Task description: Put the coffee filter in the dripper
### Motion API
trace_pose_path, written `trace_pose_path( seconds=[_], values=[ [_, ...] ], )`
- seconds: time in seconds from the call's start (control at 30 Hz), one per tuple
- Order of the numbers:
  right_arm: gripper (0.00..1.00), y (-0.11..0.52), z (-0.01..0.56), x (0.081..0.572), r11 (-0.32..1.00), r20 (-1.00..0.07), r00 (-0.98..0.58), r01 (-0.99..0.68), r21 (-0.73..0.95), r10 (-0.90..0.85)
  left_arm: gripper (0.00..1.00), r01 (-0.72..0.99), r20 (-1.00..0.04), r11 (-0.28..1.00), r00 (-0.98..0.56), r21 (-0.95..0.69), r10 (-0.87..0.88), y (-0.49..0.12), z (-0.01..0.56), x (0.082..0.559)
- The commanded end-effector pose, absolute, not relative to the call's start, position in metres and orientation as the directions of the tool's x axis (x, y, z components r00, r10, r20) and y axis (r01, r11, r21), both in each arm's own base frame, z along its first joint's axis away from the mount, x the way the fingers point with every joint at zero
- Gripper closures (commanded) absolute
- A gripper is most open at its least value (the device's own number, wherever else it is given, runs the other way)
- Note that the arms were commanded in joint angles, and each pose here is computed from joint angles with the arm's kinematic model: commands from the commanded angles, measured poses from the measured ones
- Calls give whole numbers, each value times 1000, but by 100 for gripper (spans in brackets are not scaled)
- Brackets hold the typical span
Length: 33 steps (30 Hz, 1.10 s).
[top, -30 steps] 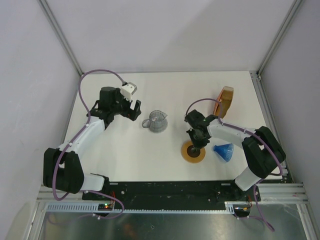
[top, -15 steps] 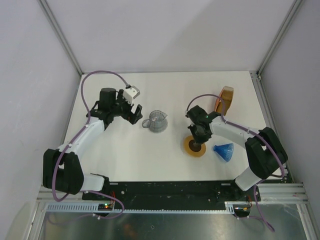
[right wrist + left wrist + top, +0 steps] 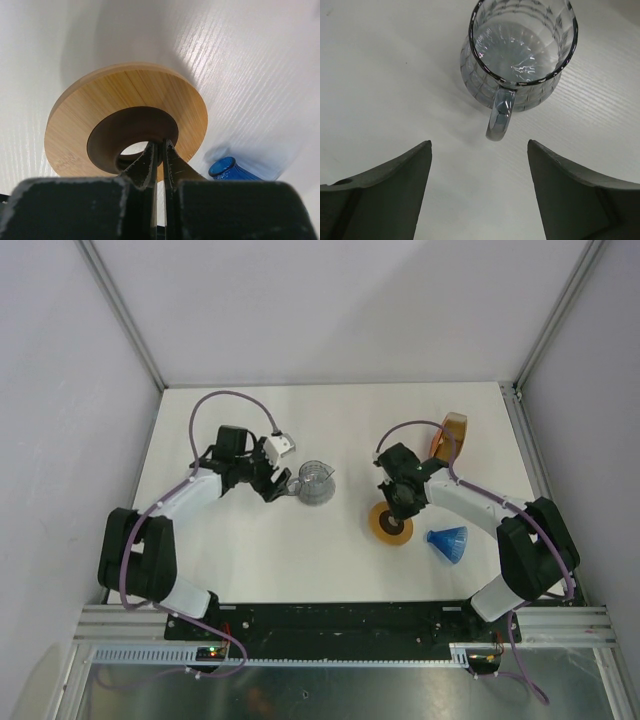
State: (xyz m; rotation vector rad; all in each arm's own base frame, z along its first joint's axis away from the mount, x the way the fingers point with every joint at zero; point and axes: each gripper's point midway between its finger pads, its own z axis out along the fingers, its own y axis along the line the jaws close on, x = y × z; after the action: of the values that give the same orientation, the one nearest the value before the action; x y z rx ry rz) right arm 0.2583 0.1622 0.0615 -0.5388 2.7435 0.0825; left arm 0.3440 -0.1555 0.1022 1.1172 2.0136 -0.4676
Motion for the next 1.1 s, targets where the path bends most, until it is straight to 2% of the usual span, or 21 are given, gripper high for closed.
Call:
trace_pose_path(
  seconds=[0.0,0.1,0.23,0.37,0.43,0.73,0.87,1.07],
  values=[
    [100,165,78,277,929,-410,-844,-368,-28,-346,19,896,-801,434,-188,98,569,-170,111,344],
    [100,162,79,278,932,-414,-843,-361,-37,-343,20,911,-806,394,-139,124,575,-176,108,340],
    [100,157,79,278,933,-411,-844,-354,-55,-345,22,888,-798,433,-147,153,584,-176,104,356],
    [100,154,80,281,938,-416,-845,-343,-58,-335,26,899,-791,408,-132,158,597,-181,95,357],
    [100,152,82,283,941,-424,-845,-333,-56,-324,32,907,-787,389,-120,161,605,-184,91,357],
    [100,140,89,292,952,-444,-849,-305,-30,-286,73,949,-819,286,-56,134,571,-204,91,347],
    [100,128,92,292,958,-440,-856,-283,-44,-272,96,963,-828,239,-35,120,559,-214,89,334],
    [100,116,104,296,965,-469,-847,-259,-43,-248,100,979,-837,172,2,114,548,-227,93,316]
  ],
)
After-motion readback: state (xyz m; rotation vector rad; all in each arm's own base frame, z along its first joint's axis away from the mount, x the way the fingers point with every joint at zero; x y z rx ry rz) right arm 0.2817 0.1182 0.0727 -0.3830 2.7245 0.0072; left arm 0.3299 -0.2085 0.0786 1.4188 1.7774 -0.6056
